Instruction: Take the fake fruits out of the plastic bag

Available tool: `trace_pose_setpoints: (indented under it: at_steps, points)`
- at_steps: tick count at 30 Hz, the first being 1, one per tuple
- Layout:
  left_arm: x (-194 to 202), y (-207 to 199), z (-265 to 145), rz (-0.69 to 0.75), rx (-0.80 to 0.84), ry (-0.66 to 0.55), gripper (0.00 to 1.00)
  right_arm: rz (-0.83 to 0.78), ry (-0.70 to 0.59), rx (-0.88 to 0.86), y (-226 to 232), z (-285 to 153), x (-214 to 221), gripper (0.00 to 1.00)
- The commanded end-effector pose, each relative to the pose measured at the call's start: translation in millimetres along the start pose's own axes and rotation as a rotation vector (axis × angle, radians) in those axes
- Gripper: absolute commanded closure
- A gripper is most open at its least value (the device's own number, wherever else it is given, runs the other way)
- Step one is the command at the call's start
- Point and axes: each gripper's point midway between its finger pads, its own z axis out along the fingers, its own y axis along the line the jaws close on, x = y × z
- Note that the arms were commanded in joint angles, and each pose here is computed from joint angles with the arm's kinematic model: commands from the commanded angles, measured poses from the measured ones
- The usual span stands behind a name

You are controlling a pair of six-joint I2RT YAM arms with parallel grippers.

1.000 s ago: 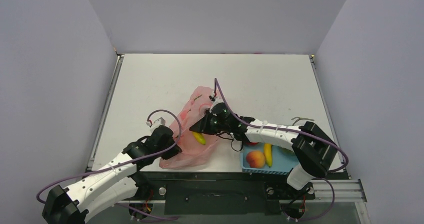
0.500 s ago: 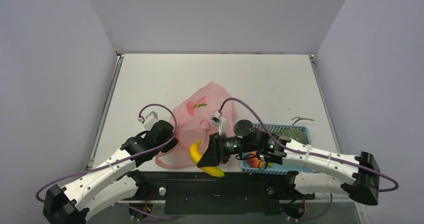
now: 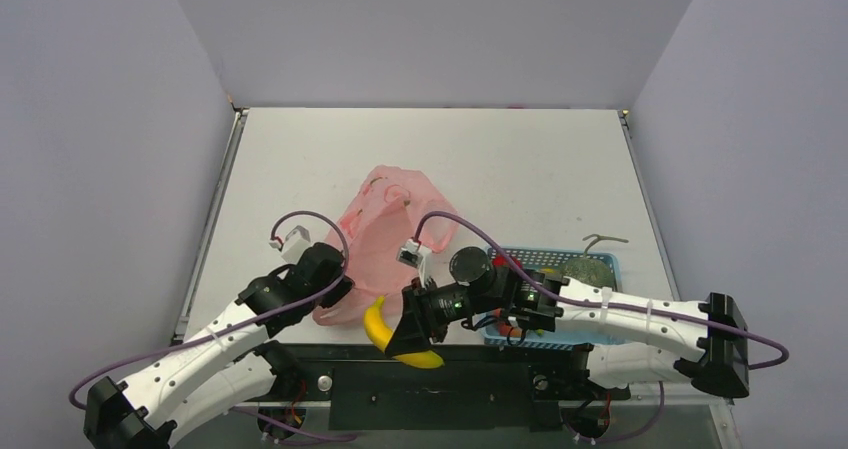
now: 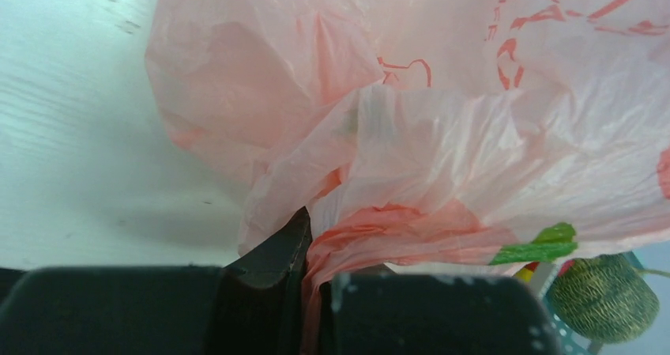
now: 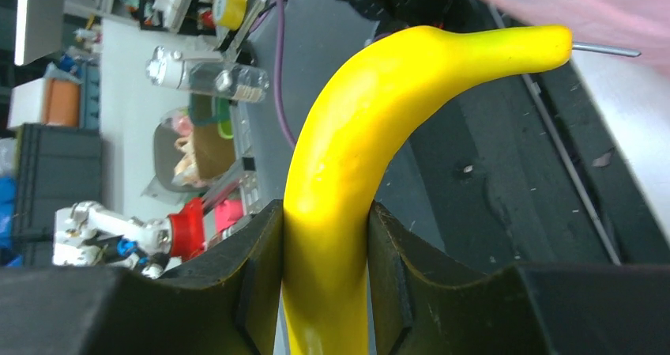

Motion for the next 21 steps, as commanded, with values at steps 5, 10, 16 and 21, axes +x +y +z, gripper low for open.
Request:
trace_pose_setpoints:
  at_steps: [5,10,16,21]
  points:
    - [-46.4,47.0,-33.9,-0.096,-0.17,-0.222,1.0,0.029,-0.343,0.391,-61.9,-72.0,-62.1,1.0]
    - [-54.3,53.9,-45.6,-0.129,-0.141,-0.26,1.0,0.263,-0.535,0.878,-159.5,-172.4,-35.5,1.0]
    - [-54.8,50.9,-48.7,-0.128,-0.112,-0.255,1.0,0.498,-0.518,1.158,-227.6,-220.7,25.8,1.0]
    - [-52.2,42.6,-48.7,-0.107,-0.091,-0.231,1.0,0.572,-0.456,1.271,-257.7,-236.4,51.3,1.0]
